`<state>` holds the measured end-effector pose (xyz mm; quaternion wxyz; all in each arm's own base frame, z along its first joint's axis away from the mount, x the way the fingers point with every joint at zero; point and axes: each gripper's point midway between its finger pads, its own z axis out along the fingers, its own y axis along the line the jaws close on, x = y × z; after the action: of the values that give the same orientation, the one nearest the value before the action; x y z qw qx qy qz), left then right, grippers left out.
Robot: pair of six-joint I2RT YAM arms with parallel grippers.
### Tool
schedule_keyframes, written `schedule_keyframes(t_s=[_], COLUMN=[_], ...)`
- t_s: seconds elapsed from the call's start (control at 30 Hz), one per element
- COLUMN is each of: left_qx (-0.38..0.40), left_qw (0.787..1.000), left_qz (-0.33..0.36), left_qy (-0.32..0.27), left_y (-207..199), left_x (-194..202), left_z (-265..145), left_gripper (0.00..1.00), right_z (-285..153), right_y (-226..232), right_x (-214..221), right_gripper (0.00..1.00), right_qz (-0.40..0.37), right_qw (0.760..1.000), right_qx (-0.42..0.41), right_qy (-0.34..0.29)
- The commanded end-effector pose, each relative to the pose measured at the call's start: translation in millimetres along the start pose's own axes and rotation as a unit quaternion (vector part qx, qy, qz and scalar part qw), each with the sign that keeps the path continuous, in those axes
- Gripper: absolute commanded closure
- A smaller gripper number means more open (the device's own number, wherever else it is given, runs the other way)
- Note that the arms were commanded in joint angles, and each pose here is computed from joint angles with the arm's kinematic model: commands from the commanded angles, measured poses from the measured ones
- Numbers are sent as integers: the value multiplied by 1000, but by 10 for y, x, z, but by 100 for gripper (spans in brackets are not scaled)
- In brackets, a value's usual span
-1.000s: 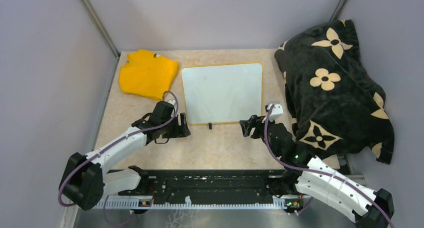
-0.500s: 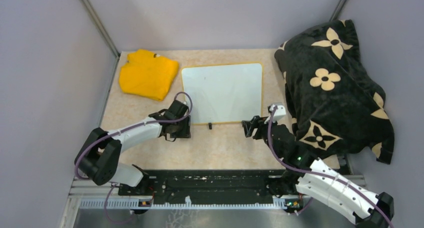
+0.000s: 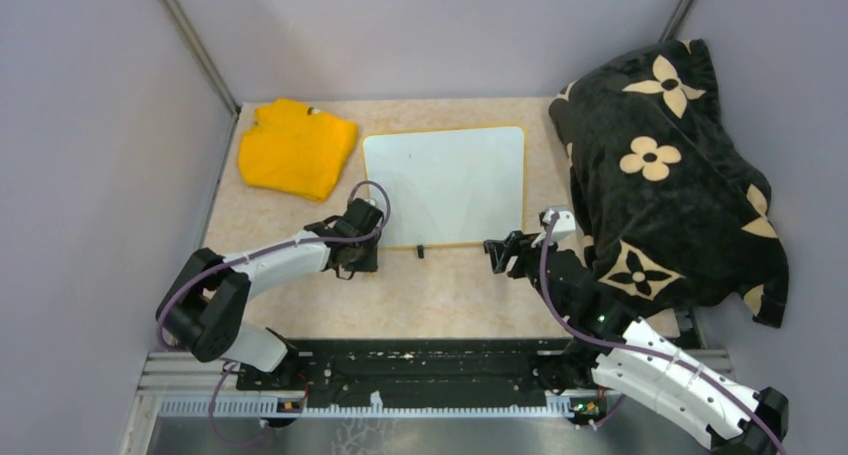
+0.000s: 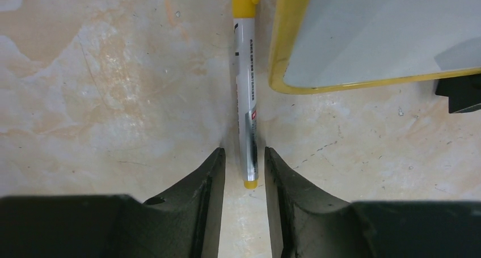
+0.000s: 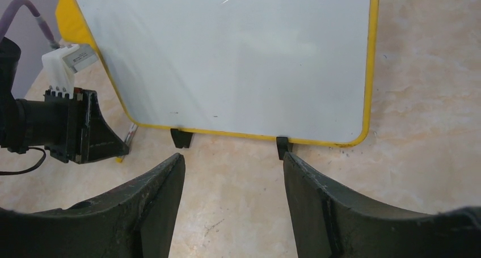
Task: Write a sentence on the whiteboard
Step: Open the whiteboard marker at the center of the board.
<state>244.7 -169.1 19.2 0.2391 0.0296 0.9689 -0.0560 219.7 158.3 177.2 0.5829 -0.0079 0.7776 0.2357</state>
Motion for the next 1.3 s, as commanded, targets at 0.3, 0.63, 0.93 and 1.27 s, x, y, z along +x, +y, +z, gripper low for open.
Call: schedule_keyframes(t_s=[0.3, 0.63, 0.93, 1.27], left_qx=[-42, -9, -10, -48], left_qw=[999, 999, 998, 999], left_qz=[0, -37, -25, 24], left_qy=[22, 33, 52, -5], left_y=[172, 136, 31, 40], left_x=[298, 555, 736, 254], left_z=[-51, -372, -454, -595], left_gripper=[84, 84, 70, 25], right_z=[-9, -12, -21, -50], right_y=[33, 39, 11, 5], right_x=[-97, -104, -73, -86], right_gripper=[37, 37, 37, 37], right_qz=[1, 1, 1, 4], right_qw=[1000, 1000, 1000, 1000], right_qx=[-4, -5, 1, 1], right_qy=[-17, -17, -12, -13])
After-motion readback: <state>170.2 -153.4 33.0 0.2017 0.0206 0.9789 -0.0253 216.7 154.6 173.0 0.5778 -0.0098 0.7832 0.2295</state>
